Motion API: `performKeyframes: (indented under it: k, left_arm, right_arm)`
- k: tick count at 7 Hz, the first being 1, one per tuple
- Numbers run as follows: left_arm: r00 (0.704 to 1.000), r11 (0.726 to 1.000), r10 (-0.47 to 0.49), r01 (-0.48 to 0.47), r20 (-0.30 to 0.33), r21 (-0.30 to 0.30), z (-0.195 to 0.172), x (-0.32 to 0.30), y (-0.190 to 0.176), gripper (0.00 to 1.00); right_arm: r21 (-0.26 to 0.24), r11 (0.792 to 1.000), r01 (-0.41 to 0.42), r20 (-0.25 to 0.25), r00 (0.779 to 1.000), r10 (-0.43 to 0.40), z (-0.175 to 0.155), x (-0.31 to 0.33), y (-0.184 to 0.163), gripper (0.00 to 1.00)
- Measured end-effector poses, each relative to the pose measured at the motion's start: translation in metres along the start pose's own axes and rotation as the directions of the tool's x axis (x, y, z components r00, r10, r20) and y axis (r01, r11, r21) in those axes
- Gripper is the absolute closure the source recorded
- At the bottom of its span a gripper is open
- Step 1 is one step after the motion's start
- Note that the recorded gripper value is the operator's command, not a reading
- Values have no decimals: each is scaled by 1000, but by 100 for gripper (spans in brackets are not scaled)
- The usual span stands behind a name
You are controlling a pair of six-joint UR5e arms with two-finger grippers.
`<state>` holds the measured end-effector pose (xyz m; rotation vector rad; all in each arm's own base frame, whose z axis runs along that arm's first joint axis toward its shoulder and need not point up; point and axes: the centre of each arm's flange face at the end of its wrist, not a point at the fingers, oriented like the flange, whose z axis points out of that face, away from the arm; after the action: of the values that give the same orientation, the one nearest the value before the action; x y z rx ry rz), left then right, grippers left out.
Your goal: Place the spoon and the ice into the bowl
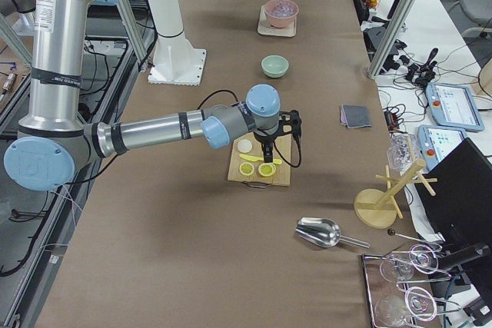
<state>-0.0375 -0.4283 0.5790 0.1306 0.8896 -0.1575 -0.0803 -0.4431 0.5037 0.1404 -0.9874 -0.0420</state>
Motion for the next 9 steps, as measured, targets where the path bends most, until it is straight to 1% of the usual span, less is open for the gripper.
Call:
performKeyframes:
  k: [1,2,3,4,6,7,9]
  left_arm:
    - [1000,1000,-23,23,-8,-3,4,22,-12,3]
    - [999,999,-40,40,-17,-6,7,46,-24,3]
    - [998,998,-55,55,-27,-8,11,70,-35,3]
    - [996,997,-76,75,-37,-15,16,96,-45,3]
    - [993,994,-109,108,-54,-34,27,138,-56,3]
    - [990,992,-124,122,-62,-37,29,154,-61,3]
    - [985,987,-157,154,-77,-49,33,184,-66,3]
  right_arm:
    - [1,1000,-20,-16,1000,20,26,-34,-5,10]
    - [4,1000,-23,-37,999,23,53,-68,-9,10]
    - [7,1000,-22,-57,998,22,80,-101,-11,15]
    - [7,1000,-29,-73,997,29,106,-128,-11,18]
    - [-10,999,-41,-99,994,40,154,-161,-11,24]
    - [-22,999,-42,-108,993,39,172,-168,-15,28]
    - [-36,998,-42,-119,992,37,191,-174,-20,43]
